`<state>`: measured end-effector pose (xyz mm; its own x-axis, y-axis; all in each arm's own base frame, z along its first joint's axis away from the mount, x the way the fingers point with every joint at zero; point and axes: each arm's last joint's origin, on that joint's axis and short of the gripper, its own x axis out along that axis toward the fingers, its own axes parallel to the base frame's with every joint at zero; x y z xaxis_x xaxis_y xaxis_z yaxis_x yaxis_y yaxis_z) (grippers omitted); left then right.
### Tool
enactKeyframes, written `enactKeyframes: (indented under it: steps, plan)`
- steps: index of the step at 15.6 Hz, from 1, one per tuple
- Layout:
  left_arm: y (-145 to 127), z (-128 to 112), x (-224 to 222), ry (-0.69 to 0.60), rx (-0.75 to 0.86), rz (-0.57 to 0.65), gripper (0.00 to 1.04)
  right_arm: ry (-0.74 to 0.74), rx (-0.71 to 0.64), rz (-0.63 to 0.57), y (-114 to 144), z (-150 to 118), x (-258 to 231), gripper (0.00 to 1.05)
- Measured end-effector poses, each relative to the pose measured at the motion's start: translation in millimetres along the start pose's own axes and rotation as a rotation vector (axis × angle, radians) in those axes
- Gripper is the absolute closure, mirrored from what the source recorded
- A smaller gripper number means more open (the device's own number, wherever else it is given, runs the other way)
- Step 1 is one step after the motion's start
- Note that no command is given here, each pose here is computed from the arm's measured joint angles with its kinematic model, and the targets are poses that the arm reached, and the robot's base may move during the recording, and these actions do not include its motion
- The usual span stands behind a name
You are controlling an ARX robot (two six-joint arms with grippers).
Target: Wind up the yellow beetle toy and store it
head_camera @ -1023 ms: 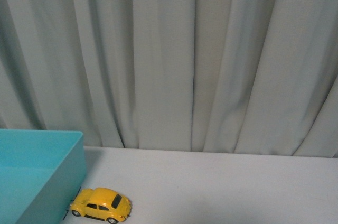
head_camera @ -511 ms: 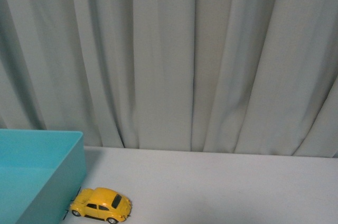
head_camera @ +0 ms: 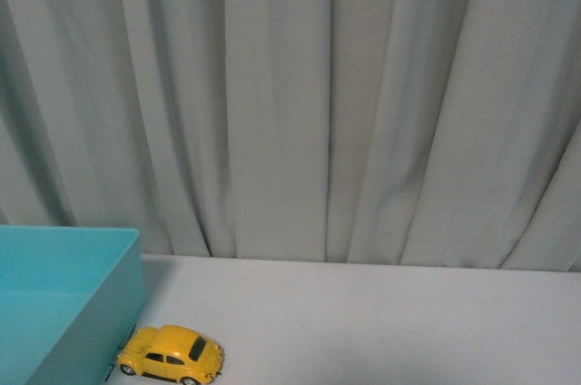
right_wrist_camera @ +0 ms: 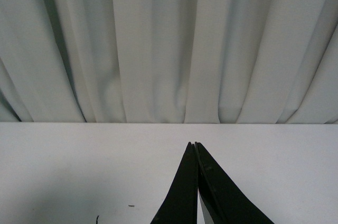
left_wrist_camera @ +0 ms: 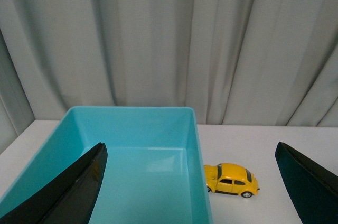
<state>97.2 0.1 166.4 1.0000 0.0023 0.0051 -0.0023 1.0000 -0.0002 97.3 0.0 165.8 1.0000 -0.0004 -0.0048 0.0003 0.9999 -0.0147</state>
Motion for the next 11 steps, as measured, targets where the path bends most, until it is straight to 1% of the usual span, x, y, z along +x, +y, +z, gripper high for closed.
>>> enactKeyframes:
  steps: [3,4,5,6,8,9,10,11]
  plan:
    - [0.0,-0.1,0.0,0.001,0.000,-0.001,0.07,-0.009,0.000,0.000,0.0,0.8,-0.1,1.03]
    - [0.0,-0.1,0.0,0.001,0.000,-0.001,0.07,-0.010,0.000,0.000,0.0,0.9,-0.1,0.98]
    - [0.0,-0.1,0.0,0.001,0.000,-0.001,0.07,-0.010,0.000,0.000,0.0,0.9,-0.1,0.91]
    - [0.0,-0.1,0.0,0.001,0.000,-0.001,0.07,-0.010,0.000,0.000,0.0,0.9,-0.1,0.77]
    - [0.0,-0.1,0.0,0.001,0.000,-0.001,0.07,-0.010,0.000,0.000,0.0,0.9,-0.1,0.55]
    - [0.0,-0.1,0.0,0.001,0.000,-0.001,0.07,-0.010,0.000,0.000,0.0,0.9,-0.1,0.30]
    - [0.0,-0.1,0.0,0.001,0.000,-0.001,0.07,-0.010,0.000,0.000,0.0,0.9,-0.1,0.23]
    - [0.0,-0.1,0.0,0.001,0.000,-0.001,0.07,-0.010,0.000,0.000,0.0,0.9,-0.1,0.09]
